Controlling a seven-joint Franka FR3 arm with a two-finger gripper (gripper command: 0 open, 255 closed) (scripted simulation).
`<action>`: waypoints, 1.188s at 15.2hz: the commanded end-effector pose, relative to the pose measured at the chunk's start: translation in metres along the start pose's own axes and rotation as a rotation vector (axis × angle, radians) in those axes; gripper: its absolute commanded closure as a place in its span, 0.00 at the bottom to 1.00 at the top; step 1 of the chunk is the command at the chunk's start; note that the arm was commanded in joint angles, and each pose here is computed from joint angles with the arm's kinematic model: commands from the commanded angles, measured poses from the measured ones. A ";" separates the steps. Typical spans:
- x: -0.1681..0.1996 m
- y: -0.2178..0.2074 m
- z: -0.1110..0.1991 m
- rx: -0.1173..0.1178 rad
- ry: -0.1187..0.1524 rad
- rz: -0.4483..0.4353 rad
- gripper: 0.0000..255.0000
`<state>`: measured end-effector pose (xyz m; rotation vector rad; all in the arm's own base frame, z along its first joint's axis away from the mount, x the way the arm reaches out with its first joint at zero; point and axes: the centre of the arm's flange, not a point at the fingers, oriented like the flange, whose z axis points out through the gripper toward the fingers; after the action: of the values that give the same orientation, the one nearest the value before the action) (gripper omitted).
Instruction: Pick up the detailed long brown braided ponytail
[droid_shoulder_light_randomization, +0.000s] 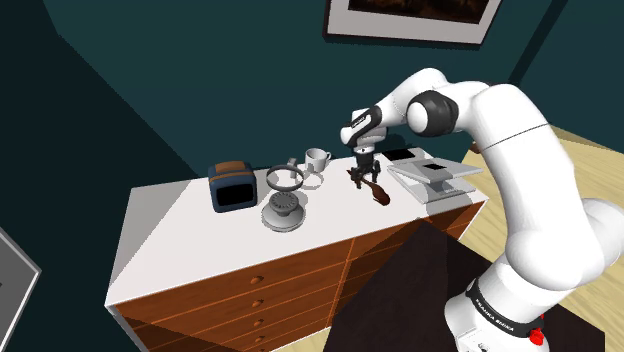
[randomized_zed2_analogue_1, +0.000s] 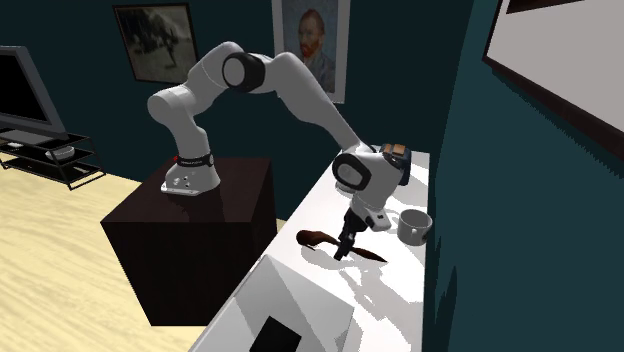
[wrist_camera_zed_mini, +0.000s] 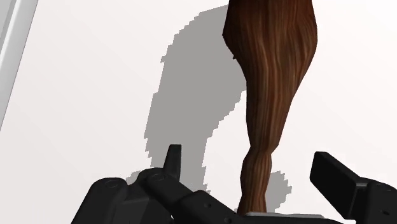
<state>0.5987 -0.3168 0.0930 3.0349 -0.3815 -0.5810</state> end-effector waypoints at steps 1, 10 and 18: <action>0.003 -0.001 0.007 0.000 0.000 0.000 0.00; 0.000 -0.001 0.007 0.000 0.001 0.000 1.00; -0.008 0.001 -0.023 0.000 0.000 0.000 1.00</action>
<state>0.5988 -0.3165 0.1118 3.0349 -0.3815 -0.5802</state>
